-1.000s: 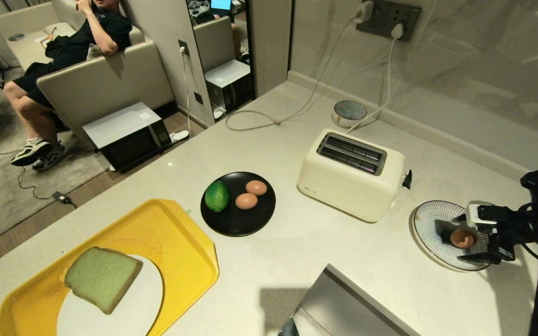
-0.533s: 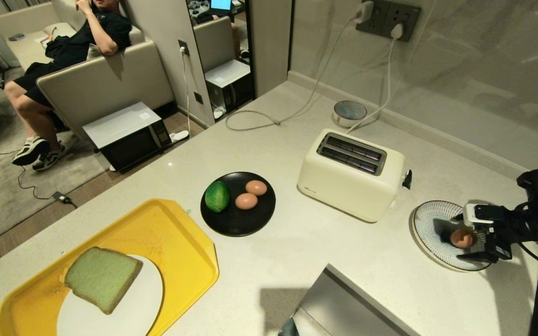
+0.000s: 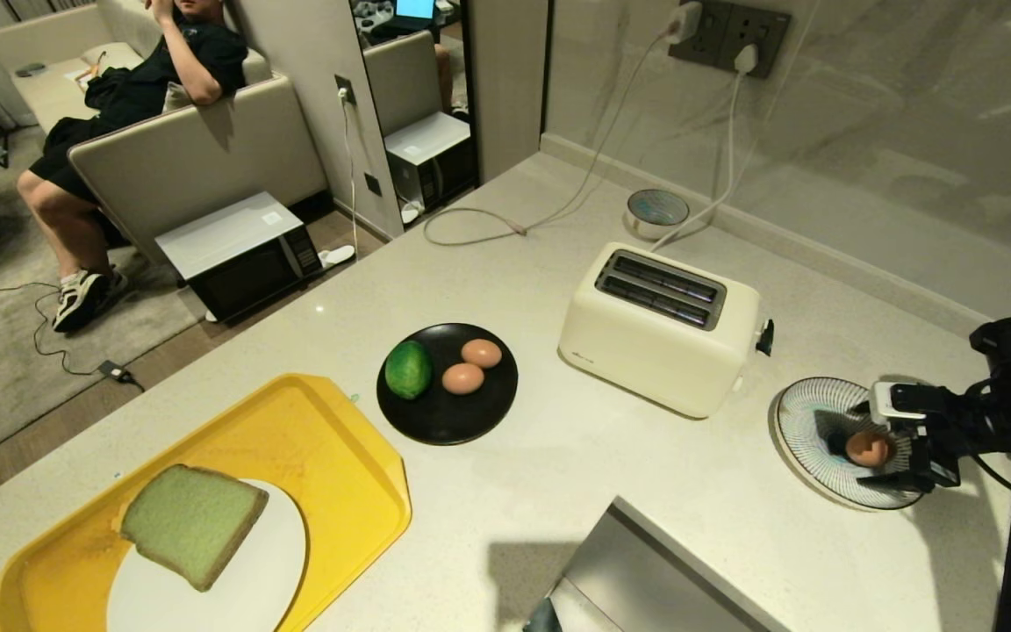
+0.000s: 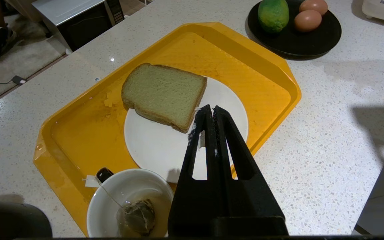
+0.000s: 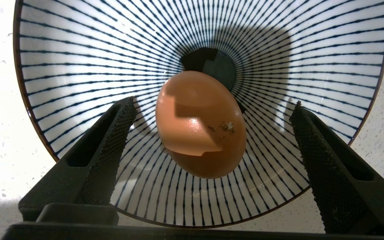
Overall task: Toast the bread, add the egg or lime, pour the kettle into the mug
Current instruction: Pick up the egg
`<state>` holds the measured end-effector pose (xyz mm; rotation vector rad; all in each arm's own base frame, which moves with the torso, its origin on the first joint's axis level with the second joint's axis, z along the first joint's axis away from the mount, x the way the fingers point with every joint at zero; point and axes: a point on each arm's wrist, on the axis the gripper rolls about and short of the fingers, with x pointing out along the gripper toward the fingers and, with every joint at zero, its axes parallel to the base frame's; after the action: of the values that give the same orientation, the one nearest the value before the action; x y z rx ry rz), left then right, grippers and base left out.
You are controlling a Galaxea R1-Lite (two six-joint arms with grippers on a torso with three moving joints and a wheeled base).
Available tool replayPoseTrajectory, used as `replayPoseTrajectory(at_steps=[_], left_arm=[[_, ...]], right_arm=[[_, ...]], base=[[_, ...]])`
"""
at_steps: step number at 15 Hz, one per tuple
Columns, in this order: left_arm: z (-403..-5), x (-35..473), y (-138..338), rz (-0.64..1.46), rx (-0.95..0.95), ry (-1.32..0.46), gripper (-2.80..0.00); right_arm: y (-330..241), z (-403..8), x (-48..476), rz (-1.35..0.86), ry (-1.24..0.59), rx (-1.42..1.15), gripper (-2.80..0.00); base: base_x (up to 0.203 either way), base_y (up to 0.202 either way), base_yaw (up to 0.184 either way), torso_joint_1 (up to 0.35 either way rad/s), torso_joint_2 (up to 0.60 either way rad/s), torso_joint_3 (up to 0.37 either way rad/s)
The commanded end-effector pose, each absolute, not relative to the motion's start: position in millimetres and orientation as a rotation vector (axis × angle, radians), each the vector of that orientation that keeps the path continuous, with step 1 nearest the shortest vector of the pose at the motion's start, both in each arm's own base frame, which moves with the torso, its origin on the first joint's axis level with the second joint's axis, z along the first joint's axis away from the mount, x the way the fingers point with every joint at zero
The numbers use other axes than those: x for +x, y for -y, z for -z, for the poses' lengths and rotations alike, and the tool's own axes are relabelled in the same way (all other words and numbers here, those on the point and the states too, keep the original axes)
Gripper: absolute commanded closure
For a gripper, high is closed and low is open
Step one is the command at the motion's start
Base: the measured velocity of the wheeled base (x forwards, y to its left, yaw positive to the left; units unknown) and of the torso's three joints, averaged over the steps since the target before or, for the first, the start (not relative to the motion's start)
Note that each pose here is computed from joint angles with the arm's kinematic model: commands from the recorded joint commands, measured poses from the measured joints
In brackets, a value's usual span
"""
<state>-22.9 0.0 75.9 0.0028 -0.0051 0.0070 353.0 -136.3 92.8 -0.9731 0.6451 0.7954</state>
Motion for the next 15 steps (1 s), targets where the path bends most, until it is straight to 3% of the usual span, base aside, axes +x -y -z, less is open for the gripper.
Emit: replayPoseTrajectory(at_steps=[1,15], left_arm=[[-75.9,-22.9,0.0,-0.008,0.003,0.006,0.0],[-75.9,-22.9,0.0,-0.008,0.003,0.006,0.0]], right_arm=[[136.8,-91.9,352.8,-0.801,-0.643,-0.977,-2.8],[139.4,-91.8,351.1,-0.793,-0.652,-0.978,-2.8]], base=[[0.0,0.0,0.0,0.0,0.0,0.0],[0.0,0.0,0.0,0.0,0.0,0.0]])
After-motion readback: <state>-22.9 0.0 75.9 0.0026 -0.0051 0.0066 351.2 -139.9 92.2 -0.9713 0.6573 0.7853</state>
